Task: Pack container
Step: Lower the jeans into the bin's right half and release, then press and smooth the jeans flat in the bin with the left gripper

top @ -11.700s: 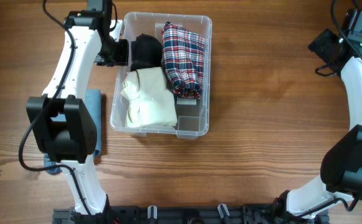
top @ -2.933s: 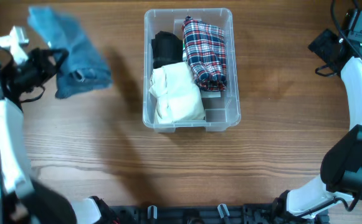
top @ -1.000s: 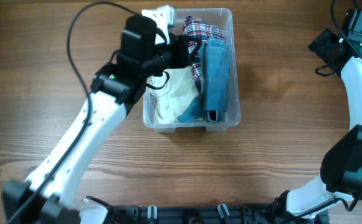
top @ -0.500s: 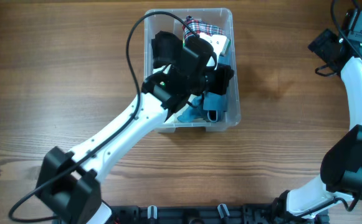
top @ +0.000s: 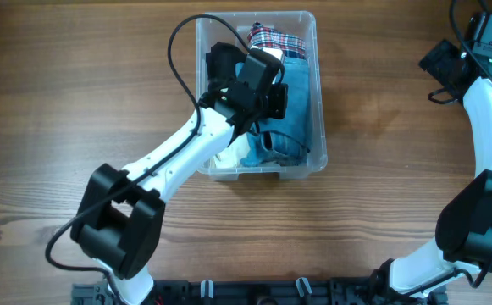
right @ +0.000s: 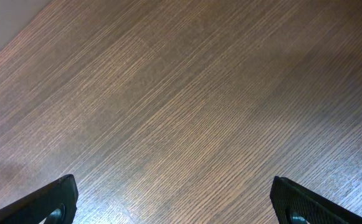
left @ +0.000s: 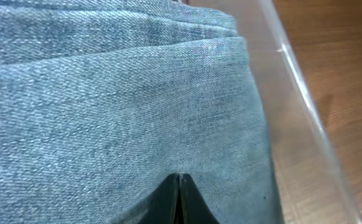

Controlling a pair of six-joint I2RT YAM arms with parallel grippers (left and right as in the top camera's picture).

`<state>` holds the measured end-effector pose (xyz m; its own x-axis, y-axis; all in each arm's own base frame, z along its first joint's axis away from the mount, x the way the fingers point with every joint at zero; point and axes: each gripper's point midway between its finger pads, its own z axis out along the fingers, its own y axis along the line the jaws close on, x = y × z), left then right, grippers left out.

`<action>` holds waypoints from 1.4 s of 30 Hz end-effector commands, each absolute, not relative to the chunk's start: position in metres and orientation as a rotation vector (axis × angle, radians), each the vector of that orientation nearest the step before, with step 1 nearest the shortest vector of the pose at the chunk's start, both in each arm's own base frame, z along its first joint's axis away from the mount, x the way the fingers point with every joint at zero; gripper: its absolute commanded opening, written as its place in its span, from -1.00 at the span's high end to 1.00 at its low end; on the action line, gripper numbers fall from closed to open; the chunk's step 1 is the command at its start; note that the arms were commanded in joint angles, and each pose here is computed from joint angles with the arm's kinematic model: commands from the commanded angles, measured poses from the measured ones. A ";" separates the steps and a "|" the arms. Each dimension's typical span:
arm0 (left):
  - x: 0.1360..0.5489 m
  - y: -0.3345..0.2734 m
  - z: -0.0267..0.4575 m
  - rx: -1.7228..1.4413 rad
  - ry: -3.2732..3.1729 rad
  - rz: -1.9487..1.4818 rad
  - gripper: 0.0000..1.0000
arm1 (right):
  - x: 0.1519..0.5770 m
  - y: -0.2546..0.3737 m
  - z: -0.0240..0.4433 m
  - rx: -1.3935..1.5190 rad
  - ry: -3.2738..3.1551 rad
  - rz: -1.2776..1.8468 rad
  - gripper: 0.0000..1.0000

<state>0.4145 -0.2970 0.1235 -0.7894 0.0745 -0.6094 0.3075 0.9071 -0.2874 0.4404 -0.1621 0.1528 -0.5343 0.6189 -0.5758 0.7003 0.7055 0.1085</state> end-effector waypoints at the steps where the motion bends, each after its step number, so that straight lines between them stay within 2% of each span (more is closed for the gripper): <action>1: 0.418 -0.270 0.054 0.241 2.592 -0.340 0.92 | 0.442 -0.161 0.148 1.019 2.319 -0.182 -1.00; 6: 0.417 -0.269 0.043 0.243 2.614 -0.321 0.92 | 0.442 -0.161 0.148 1.019 2.319 -0.182 -0.99; 8: 0.418 -0.266 0.057 0.271 2.590 -0.302 0.92 | 0.442 -0.161 0.148 1.019 2.318 -0.182 -0.99; 15: 0.392 -0.248 0.192 0.246 2.448 -0.374 0.92 | 0.442 -0.161 0.148 1.019 2.318 -0.182 -0.99; 18: 0.367 -0.245 0.223 0.276 2.437 -0.464 0.92 | 0.442 -0.161 0.148 1.018 2.319 -0.182 -0.99; 23: 0.349 -0.250 0.188 0.280 2.595 -0.500 0.92 | 0.442 -0.161 0.148 1.019 2.318 -0.182 -0.99; 28: 0.335 -0.273 0.130 0.342 2.785 -0.628 0.92 | 0.442 -0.161 0.148 1.019 2.319 -0.182 -1.00; 30: 0.331 -0.275 0.103 0.345 2.860 -0.605 0.92 | 0.442 -0.162 0.148 1.019 2.319 -0.182 -1.00; 33: 0.327 -0.273 0.089 0.355 2.908 -0.577 0.92 | 0.442 -0.161 0.148 1.019 2.319 -0.182 -0.99; 37: 0.340 -0.260 0.107 0.328 2.837 -0.476 0.92 | 0.442 -0.161 0.148 1.019 2.318 -0.182 -0.99; 39: 0.351 -0.252 0.128 0.303 2.762 -0.420 0.92 | 0.442 -0.161 0.148 1.019 2.319 -0.182 -1.00; 42: 0.381 -0.241 0.186 0.230 2.530 -0.342 0.92 | 0.442 -0.161 0.148 1.019 2.319 -0.182 -1.00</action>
